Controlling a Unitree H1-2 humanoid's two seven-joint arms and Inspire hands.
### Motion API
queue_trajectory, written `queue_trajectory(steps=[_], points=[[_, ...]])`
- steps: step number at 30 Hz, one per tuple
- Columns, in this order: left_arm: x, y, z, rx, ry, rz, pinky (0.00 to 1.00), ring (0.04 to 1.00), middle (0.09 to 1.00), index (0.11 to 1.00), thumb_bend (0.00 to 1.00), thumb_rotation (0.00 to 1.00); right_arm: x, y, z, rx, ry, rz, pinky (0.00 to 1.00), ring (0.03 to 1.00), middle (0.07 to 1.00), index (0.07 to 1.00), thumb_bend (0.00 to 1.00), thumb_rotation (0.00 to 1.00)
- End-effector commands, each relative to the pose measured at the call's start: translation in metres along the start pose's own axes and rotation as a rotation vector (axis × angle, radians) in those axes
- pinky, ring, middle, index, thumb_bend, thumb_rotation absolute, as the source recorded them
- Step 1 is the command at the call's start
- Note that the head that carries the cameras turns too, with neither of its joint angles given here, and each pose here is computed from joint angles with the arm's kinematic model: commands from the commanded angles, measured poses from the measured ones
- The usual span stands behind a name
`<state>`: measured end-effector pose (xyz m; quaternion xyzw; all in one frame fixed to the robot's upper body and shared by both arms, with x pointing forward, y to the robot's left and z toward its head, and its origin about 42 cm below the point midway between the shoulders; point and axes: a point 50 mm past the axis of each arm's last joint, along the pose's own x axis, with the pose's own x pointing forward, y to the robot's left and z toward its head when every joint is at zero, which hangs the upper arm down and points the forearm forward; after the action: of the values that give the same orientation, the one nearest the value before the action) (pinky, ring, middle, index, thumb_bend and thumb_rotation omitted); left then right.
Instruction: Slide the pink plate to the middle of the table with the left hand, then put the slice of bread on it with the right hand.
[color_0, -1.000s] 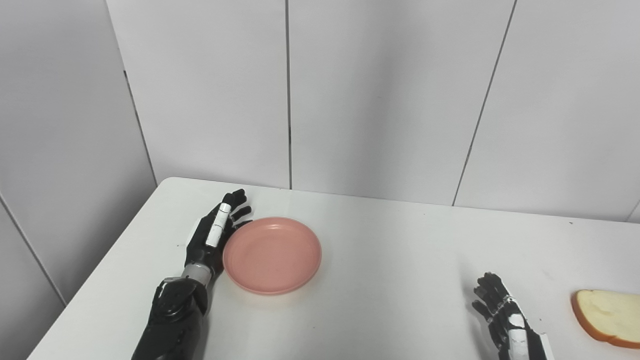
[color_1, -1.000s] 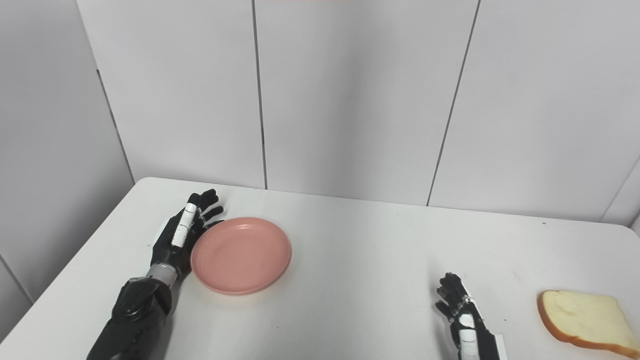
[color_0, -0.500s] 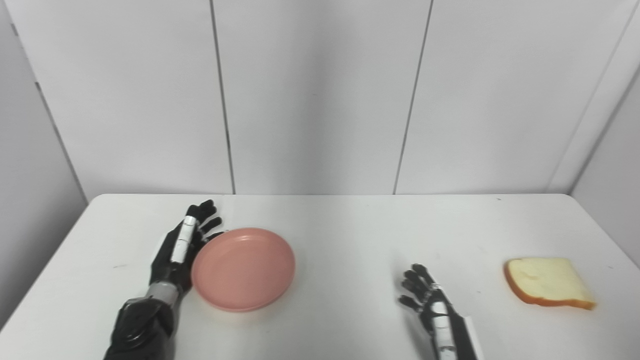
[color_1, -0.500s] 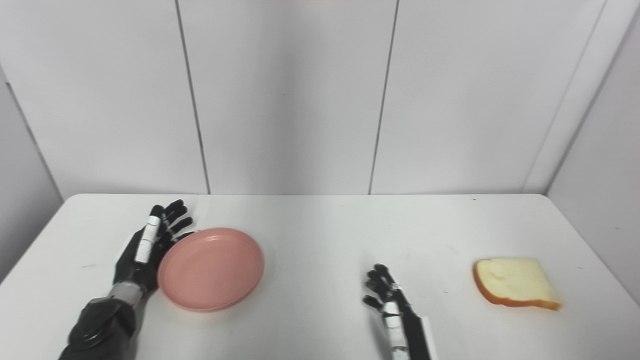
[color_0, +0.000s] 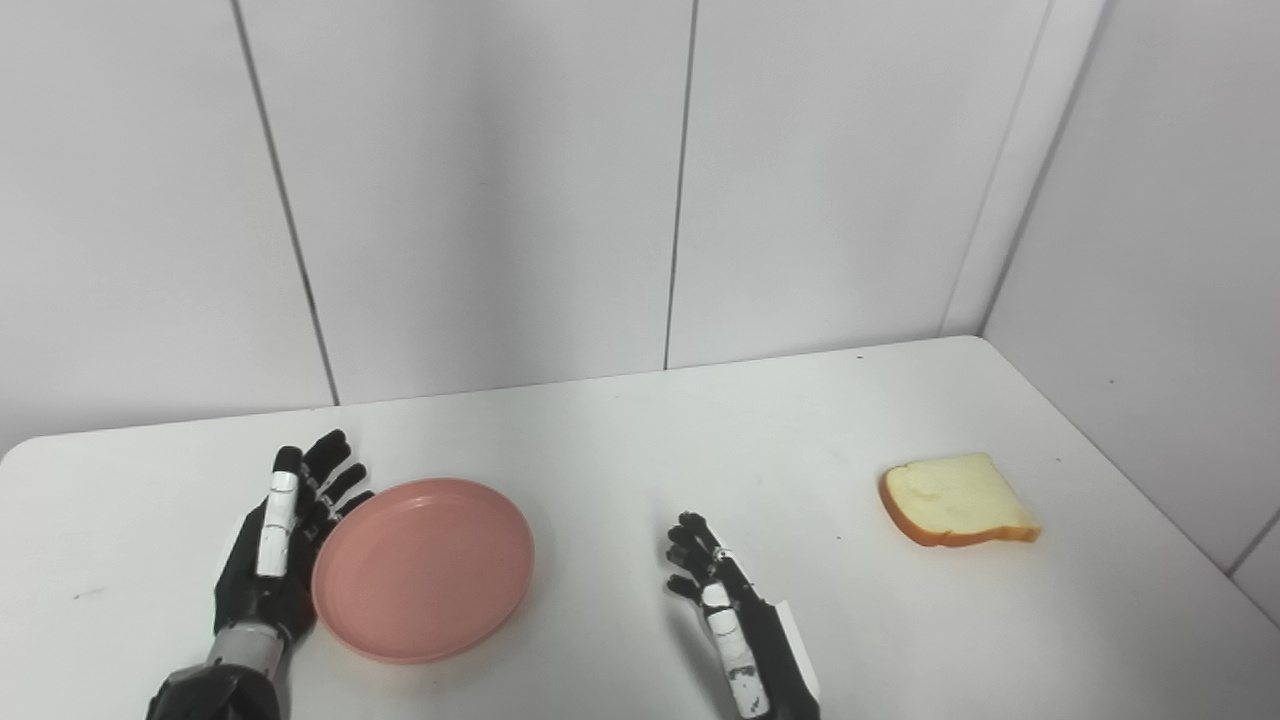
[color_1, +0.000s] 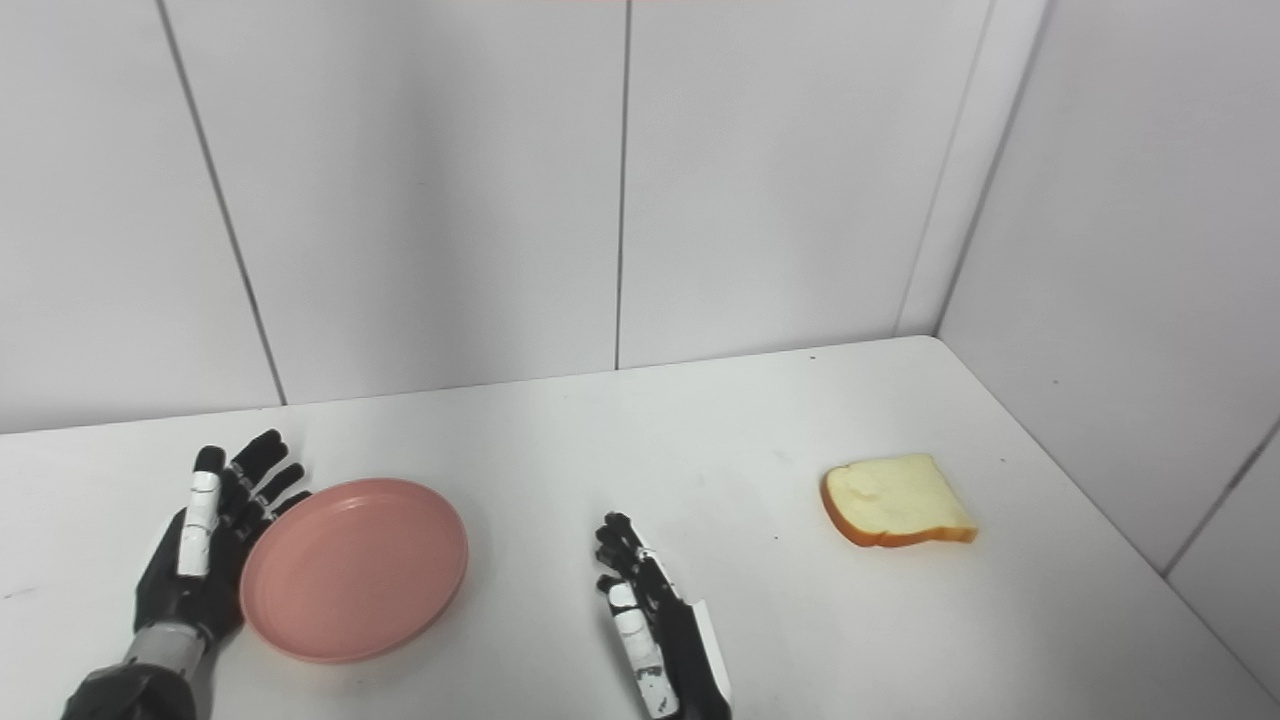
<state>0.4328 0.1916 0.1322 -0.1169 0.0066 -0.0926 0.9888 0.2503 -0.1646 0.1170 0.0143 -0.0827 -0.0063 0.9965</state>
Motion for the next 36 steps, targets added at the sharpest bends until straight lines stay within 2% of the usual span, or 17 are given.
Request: queue_trajectory(steps=[1,10,13,17,27,30,32,36], points=[[0.002,-0.014,0.005,0.014,-0.009,-0.005,0.77,0.866,0.905,0.798,0.87,0.86,-0.018,0.020,-0.023,0.050,0.119,0.000,0.88,0.892,0.895,0.902,0.78,1.00],[-0.007,-0.054,-0.004,-0.020,0.009,0.007,0.86,0.869,0.889,0.754,0.84,0.86,-0.020,0.021,-0.020,0.047,0.129,-0.003,0.88,0.893,0.901,0.907,0.77,1.00],[-0.007,-0.060,-0.006,-0.023,0.013,0.016,0.86,0.865,0.882,0.749,0.87,0.86,-0.020,0.021,-0.020,0.045,0.132,-0.003,0.89,0.893,0.902,0.908,0.78,1.00],[-0.005,-0.073,-0.010,-0.032,0.020,0.029,0.79,0.862,0.881,0.735,0.88,0.87,-0.020,0.023,-0.020,0.048,0.133,-0.004,0.88,0.892,0.904,0.908,0.78,1.00],[-0.005,-0.076,-0.010,-0.013,0.014,0.036,0.80,0.859,0.881,0.738,0.88,0.86,-0.021,0.027,-0.018,0.024,0.123,-0.013,0.88,0.890,0.897,0.901,0.78,1.00],[-0.006,-0.075,-0.013,-0.011,0.014,0.037,0.80,0.861,0.886,0.739,0.90,0.87,-0.022,0.025,-0.015,-0.033,0.063,-0.049,0.85,0.881,0.883,0.891,0.73,1.00],[-0.006,-0.075,-0.015,-0.011,0.015,0.036,0.78,0.858,0.889,0.739,0.89,0.87,-0.022,0.023,-0.013,-0.065,0.029,-0.061,0.87,0.906,0.906,0.921,0.71,1.00],[-0.007,-0.079,-0.016,-0.004,0.016,0.030,0.79,0.871,0.901,0.737,0.88,0.88,-0.020,0.016,-0.006,-0.113,-0.028,-0.102,0.86,0.895,0.911,0.960,0.70,1.00]])
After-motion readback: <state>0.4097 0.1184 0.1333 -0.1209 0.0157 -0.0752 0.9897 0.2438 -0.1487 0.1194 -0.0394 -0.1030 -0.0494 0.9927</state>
